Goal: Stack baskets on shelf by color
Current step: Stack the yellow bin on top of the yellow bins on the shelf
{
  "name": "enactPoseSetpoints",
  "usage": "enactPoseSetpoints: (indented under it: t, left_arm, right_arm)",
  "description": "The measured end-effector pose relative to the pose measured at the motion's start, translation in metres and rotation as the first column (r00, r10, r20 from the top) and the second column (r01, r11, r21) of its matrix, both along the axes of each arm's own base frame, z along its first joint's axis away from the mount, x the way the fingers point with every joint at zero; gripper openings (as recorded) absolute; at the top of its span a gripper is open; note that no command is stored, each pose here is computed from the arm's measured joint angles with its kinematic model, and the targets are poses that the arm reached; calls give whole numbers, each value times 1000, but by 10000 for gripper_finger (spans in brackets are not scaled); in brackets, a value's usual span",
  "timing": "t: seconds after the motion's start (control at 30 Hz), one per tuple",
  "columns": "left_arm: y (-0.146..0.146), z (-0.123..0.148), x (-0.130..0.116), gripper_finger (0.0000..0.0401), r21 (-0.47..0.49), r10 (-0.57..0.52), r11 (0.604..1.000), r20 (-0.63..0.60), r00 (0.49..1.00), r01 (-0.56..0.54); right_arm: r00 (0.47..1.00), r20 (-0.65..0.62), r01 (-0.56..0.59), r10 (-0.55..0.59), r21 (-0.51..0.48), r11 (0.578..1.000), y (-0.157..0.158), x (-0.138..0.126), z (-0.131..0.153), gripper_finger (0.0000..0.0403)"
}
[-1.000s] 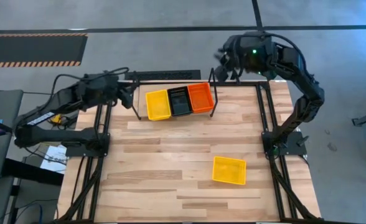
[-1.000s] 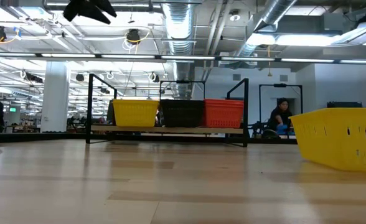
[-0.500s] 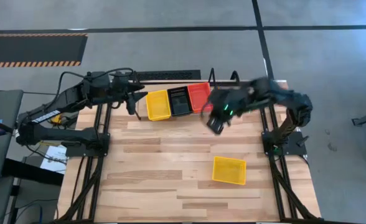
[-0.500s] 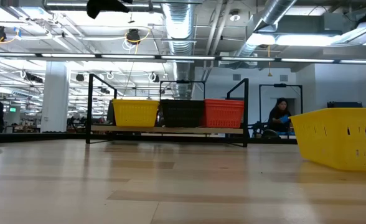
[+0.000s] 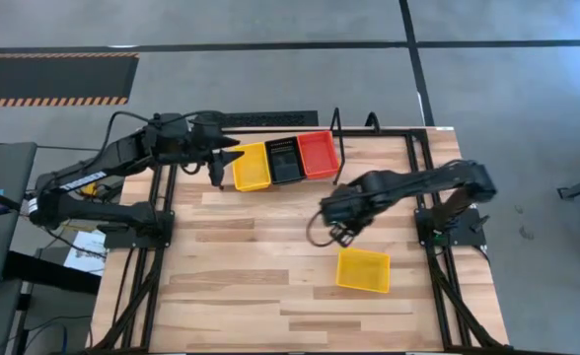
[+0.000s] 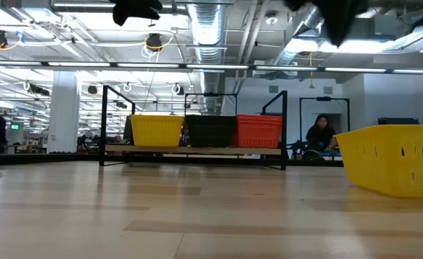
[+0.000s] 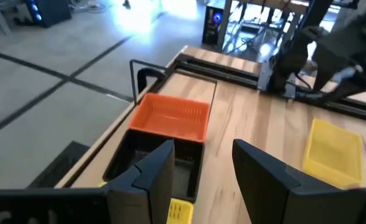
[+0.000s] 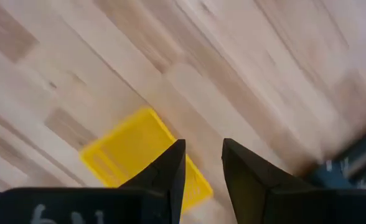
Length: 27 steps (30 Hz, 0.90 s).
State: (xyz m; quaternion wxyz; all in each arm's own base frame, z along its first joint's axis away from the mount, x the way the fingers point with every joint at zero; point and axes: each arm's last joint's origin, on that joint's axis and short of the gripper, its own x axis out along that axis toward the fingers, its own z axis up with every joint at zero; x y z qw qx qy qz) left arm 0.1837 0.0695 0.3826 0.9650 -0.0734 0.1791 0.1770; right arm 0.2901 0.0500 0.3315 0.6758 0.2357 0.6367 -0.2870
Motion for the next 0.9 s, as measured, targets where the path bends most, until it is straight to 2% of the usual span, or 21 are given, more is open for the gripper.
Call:
enactPoseSetpoints:
  t: [0.17, 0.3, 0.4, 0.53, 0.8, 0.9]
  left_arm:
    - [4, -4, 9, 149, 3, -2, 1000, -10, 1000, 2]
    - [6, -7, 15, 149, 2, 1, 1000, -16, 1000, -1]
    - [9, -8, 22, 149, 4, 1, 1000, -9, 1000, -1]
    - [12, -10, 30, 149, 10, 2, 1000, 6, 1000, -2]
    - [14, -10, 35, 149, 14, 2, 1000, 25, 1000, -3]
    - [14, -10, 35, 149, -6, 12, 1000, 33, 999, -12]
  right_arm:
    - [985, 0, 172, -172, 15, 985, 1, -54, -3, 128]
    - [946, 50, 318, -320, 42, 947, 1, -99, 1, 128]
    - [926, 76, 366, -370, 65, 929, 3, -115, -3, 128]
    - [942, 73, 324, -328, 60, 944, 7, -117, -12, 128]
    - [982, -14, 189, -189, -1, 982, 14, -97, -47, 134]
    - [989, -3, 145, -145, 16, 989, 17, -89, -63, 131]
